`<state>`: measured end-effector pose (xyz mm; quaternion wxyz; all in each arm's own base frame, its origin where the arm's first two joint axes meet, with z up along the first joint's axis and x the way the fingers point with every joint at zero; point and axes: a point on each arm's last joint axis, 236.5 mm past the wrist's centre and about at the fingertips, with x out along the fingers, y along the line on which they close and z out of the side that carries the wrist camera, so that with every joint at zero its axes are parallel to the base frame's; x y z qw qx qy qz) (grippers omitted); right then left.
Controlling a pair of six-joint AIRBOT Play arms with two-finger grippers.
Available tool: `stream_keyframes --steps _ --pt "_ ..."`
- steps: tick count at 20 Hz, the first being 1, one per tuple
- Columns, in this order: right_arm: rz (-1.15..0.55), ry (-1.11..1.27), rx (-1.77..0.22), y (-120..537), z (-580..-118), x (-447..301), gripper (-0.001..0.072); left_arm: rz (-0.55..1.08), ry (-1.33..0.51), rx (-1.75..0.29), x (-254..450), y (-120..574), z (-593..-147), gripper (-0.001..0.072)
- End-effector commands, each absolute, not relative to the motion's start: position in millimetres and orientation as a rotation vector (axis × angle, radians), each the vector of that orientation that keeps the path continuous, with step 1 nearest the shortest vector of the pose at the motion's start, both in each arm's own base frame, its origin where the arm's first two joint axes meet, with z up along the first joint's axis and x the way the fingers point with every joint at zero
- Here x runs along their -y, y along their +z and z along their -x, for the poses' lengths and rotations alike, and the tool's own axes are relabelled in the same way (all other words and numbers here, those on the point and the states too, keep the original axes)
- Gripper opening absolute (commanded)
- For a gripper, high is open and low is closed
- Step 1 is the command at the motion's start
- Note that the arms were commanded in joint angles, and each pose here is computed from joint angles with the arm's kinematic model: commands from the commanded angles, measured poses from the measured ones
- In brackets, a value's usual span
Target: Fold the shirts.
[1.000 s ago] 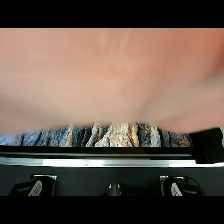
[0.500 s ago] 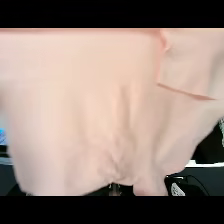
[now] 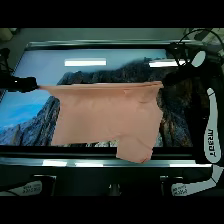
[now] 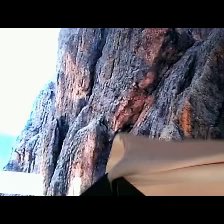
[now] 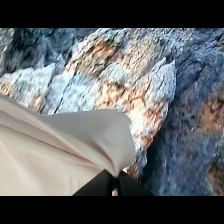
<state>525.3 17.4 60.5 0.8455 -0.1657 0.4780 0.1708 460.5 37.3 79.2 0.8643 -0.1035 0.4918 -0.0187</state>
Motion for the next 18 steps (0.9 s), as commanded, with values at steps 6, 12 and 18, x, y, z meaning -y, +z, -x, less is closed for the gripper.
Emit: stream_keyframes --steps 6,12,18 --pt "0.237 0.259 -0.861 4.1 -597.7 -23.2 0.0018 0.309 -0.050 -0.933 -14.4 -7.0 -555.4 0.0028" --pt "0.282 0.342 -1.033 -3.0 -553.1 -26.9 0.0019 0.273 -0.117 -1.074 -2.9 -33.2 -530.8 0.0028" --pt "0.238 0.482 -1.397 -57.5 -477.1 -36.2 0.0020 0.264 -0.231 -1.433 15.7 -83.8 -457.0 0.0029"
